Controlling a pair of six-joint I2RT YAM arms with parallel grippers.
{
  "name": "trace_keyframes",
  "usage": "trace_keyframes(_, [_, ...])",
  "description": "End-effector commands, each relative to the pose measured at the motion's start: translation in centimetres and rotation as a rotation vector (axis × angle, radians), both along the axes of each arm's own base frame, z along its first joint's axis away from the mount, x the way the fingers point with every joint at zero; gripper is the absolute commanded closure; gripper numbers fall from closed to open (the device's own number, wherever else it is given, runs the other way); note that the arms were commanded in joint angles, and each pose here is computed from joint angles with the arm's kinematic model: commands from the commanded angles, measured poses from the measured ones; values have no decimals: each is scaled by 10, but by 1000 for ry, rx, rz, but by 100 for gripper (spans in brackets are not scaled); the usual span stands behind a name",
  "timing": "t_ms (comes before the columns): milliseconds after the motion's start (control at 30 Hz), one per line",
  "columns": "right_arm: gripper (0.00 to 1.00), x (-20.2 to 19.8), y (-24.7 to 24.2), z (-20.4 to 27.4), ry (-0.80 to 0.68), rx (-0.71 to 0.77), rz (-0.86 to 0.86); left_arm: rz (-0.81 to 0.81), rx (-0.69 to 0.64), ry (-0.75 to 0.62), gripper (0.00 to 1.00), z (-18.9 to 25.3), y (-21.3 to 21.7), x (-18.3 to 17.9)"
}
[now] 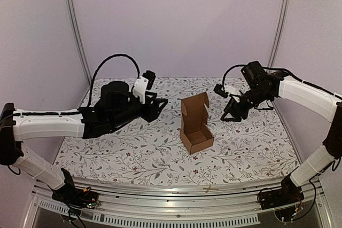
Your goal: Fold the paper box
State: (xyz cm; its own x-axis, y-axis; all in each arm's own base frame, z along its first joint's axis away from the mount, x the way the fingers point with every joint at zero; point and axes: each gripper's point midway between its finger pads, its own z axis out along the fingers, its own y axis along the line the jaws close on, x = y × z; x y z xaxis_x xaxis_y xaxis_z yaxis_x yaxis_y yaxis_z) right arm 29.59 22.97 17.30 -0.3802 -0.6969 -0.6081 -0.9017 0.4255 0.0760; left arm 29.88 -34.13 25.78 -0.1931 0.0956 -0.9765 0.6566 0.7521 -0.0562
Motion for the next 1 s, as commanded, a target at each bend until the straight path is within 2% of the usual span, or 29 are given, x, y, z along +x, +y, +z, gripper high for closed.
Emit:
trace_keyframes(0, [47, 22, 5, 60, -225, 38, 26, 105, 105, 171, 47, -69, 16, -7])
trace_keyframes(100, [42, 19, 19, 91, -259, -6, 125, 110, 68, 190, 46, -78, 9, -16])
trace_keyframes(200, [39, 14, 37, 86, -304, -147, 272, 135, 20, 180, 46, -81, 2, -21])
trace_keyframes(300, [38, 17, 54, 75, -304, -229, 379, 187, -32, 226, 46, -88, 1, -24])
trace_keyframes(433, [37, 30, 76, 59, -297, -270, 431, 217, -43, 247, 45, -102, -2, -36])
trace_keyframes(633, [37, 47, 93, 39, -333, -355, 468, 199, 28, 276, 42, -123, -14, -59])
trace_keyframes(767, [47, 49, 95, 34, -316, -371, 472, 190, 41, 311, 42, -138, -19, -67])
trace_keyframes(867, [63, 43, 91, 36, -307, -385, 474, 196, 37, 323, 43, -146, -20, -69])
trace_keyframes(967, [78, 37, 87, 38, -308, -413, 455, 149, 16, 280, 43, -142, -28, -70])
